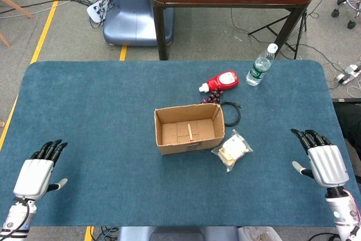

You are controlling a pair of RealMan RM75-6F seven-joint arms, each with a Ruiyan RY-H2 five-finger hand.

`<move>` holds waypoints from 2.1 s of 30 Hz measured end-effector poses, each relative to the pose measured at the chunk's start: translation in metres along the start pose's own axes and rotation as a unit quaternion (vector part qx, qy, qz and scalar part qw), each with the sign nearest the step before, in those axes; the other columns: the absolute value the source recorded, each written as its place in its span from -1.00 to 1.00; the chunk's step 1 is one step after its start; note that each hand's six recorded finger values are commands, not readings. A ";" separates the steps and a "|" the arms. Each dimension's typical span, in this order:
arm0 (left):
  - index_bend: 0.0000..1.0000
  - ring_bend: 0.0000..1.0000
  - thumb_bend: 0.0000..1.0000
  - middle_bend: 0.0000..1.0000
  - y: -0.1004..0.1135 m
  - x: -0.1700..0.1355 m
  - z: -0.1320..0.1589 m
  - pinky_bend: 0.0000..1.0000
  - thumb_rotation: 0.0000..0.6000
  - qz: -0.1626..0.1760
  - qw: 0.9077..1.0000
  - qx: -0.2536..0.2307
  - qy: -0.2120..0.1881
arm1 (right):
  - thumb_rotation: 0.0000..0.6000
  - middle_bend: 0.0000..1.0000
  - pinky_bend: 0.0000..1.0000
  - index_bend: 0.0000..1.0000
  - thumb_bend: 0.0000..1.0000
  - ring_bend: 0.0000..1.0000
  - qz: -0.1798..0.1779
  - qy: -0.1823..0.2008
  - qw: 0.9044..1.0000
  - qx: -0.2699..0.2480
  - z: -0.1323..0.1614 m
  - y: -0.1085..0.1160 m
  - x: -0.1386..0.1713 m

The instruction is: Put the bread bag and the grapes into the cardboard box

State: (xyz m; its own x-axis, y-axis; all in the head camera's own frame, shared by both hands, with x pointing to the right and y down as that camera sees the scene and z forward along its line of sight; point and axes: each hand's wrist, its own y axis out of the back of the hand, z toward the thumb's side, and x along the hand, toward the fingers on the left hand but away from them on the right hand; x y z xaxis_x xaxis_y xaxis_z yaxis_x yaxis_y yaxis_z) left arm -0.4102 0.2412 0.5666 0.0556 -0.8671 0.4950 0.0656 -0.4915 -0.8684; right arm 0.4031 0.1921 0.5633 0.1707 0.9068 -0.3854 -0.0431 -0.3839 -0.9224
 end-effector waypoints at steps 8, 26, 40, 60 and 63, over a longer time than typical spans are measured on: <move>-0.73 -0.78 -1.00 -0.76 -0.004 -0.023 -0.021 -0.40 1.00 0.012 1.000 -0.017 0.021 | 1.00 -0.15 -0.08 -0.60 -1.00 -0.24 0.054 0.026 0.997 0.048 0.013 -0.019 -0.030; -0.72 -0.78 -1.00 -0.76 0.007 -0.032 -0.029 -0.40 1.00 0.027 0.999 -0.027 0.029 | 1.00 1.00 0.97 -0.60 -1.00 1.00 0.186 0.089 0.973 0.104 0.067 -0.065 -0.110; -0.72 -0.78 -1.00 -0.76 0.014 -0.034 -0.036 -0.40 1.00 0.037 0.998 -0.036 0.039 | 1.00 1.00 0.97 -0.72 -1.00 1.00 0.262 0.165 0.947 0.092 0.112 -0.100 -0.130; -0.71 -0.78 -1.00 -0.76 0.019 -0.037 -0.041 -0.40 1.00 0.042 0.997 -0.043 0.045 | 1.00 1.00 1.00 0.21 -0.79 1.00 0.300 0.179 0.935 0.055 0.131 -0.122 -0.131; -0.71 -0.78 -1.00 -0.76 0.019 -0.037 -0.041 -0.40 1.00 0.042 0.997 -0.042 0.046 | 1.00 1.00 1.00 0.33 -0.64 1.00 0.292 0.177 0.939 0.046 0.128 -0.119 -0.131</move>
State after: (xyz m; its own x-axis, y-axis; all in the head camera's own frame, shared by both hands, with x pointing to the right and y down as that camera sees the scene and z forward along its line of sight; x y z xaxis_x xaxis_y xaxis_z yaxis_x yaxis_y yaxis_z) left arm -0.4518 0.2604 0.5304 -0.0338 -0.9071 0.4195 -0.0194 -0.4191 -0.9077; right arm 0.2596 0.1416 0.7198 0.4061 0.4252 -0.8089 -0.3135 -0.7666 -0.5604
